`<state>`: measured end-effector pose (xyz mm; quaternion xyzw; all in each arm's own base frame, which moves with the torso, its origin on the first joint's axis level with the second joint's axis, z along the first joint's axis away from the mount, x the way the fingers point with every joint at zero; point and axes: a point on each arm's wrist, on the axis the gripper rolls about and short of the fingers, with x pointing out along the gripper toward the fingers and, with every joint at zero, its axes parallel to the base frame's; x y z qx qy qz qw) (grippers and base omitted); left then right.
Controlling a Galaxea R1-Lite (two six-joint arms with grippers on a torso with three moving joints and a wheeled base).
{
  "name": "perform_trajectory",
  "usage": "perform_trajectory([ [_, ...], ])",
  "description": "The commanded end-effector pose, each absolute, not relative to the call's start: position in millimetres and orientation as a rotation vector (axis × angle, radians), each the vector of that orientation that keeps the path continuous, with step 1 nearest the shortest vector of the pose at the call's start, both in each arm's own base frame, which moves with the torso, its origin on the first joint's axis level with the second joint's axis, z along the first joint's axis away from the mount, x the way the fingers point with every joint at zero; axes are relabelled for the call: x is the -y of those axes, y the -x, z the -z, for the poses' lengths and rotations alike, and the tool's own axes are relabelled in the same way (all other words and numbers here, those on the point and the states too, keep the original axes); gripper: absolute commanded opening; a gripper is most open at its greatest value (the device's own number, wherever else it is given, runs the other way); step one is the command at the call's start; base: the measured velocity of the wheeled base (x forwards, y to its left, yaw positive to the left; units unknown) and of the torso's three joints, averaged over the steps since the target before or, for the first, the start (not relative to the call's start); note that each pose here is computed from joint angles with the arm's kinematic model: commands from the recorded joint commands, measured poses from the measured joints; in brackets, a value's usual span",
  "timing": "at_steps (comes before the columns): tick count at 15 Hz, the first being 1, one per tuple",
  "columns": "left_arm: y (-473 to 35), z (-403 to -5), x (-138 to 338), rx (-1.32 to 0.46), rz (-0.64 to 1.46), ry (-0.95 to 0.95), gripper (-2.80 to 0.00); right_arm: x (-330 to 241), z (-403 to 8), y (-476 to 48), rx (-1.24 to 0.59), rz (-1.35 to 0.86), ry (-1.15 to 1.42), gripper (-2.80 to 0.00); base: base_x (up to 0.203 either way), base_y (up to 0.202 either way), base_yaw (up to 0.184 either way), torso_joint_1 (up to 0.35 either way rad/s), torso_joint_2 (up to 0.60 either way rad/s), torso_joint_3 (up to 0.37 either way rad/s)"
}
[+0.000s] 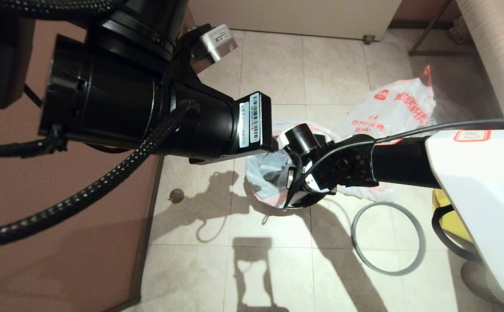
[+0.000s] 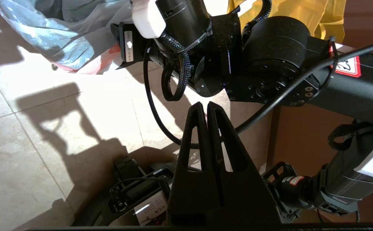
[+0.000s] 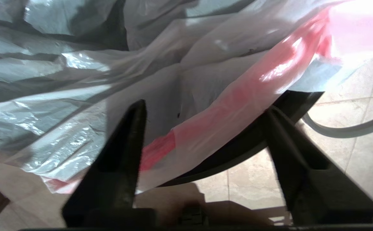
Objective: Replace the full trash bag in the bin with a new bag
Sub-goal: Put the new garbage bag on the trash can
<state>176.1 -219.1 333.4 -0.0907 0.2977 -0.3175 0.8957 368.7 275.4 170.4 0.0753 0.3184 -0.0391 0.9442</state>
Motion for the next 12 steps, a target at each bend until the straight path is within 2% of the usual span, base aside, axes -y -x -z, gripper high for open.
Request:
perform_trajectory([
  [1, -178.2, -330.7, 221.8, -0.625, 0.652, 0.186, -2.80, -275.8, -170.9, -368.6, -0.643, 0.078, -0.151, -2.80, 0.000, 0.000, 0.000, 0.000, 0.00, 0.000],
  [7, -177.8, -331.8, 221.2, -0.620, 0.653, 0.189, -2.80, -284.1, -140.8, -378.1, -0.675, 0.087, -0.118, -2.80, 0.000, 0.000, 0.000, 0.000, 0.00, 0.000],
  [12, -177.9, -331.7, 221.4, -0.621, 0.653, 0.188, -2.80, -266.5, -189.1, -357.0, -0.654, 0.092, -0.159, -2.80, 0.000, 0.000, 0.000, 0.000, 0.00, 0.000],
])
